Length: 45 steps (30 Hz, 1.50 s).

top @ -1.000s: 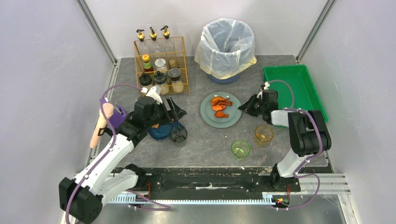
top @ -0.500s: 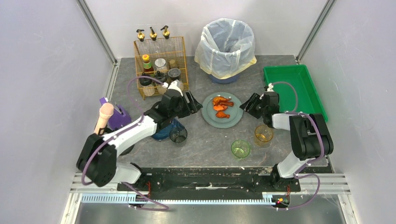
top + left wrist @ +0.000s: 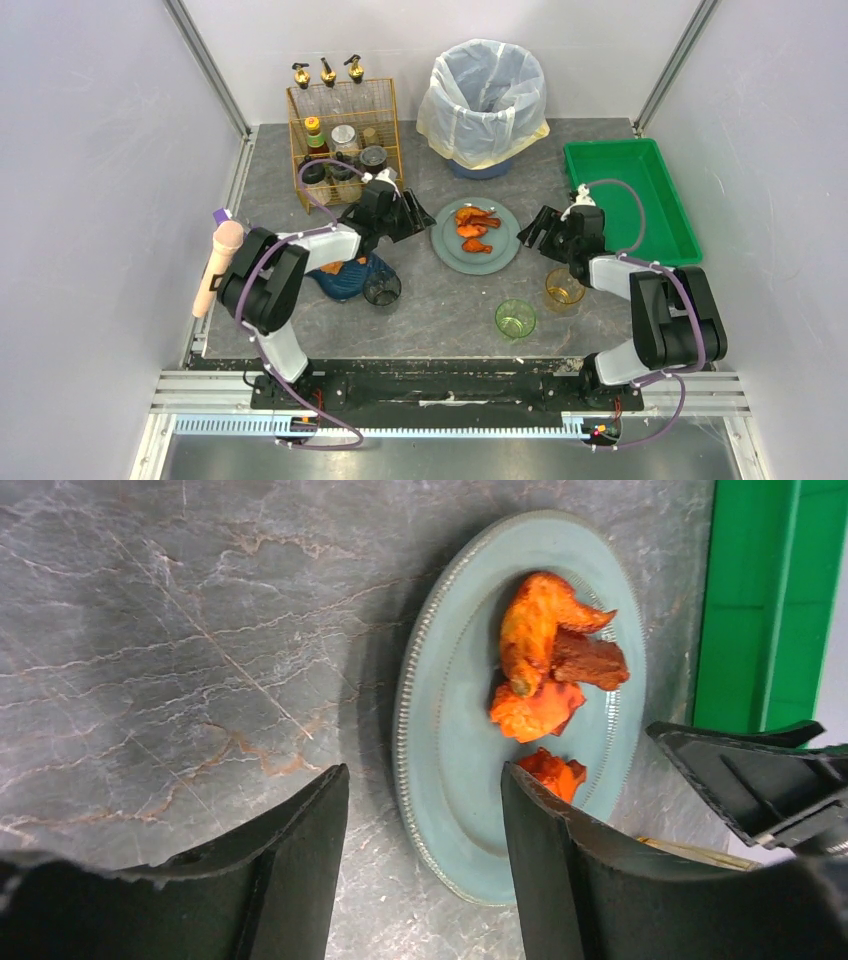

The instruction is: Clear the kitchen counter

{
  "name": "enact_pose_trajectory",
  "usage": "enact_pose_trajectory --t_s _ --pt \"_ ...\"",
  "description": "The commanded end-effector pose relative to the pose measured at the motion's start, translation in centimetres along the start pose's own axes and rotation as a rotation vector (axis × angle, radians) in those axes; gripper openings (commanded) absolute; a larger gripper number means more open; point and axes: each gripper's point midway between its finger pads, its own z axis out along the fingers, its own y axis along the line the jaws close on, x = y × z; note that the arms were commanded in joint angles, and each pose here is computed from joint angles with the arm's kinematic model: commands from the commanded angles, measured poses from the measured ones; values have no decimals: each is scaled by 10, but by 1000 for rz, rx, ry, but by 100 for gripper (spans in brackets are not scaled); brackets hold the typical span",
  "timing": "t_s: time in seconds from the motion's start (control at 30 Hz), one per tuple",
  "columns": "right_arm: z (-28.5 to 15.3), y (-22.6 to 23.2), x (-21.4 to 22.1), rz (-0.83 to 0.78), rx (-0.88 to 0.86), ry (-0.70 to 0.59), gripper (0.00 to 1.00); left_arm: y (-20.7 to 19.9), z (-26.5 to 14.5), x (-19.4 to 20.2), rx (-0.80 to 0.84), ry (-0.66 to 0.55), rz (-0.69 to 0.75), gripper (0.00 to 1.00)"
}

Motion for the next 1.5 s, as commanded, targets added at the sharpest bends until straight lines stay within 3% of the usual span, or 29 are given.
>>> enact_pose_trajectory --t_s 0.0,0.13,0.37,0.8,0.93,1.13,1.47 --pt "-9 3 -13 -45 -9 -60 76 -24 12 -8 121 7 10 63" --pt "-13 7 -14 -47 -32 -72 77 0 21 0 64 17 -74 60" --pt "-15 10 -11 -42 -57 -73 79 2 32 18 114 43 -214 53" --pt "-13 15 -6 -24 -92 -54 82 6 47 44 100 98 -232 49" --pt "-11 15 -4 -16 -93 -46 83 5 46 46 108 94 -234 38" --pt "-8 19 3 14 -128 -23 84 -6 36 37 171 45 -266 4" --pt "1 28 12 98 -183 29 83 -37 9 15 350 -48 -420 2"
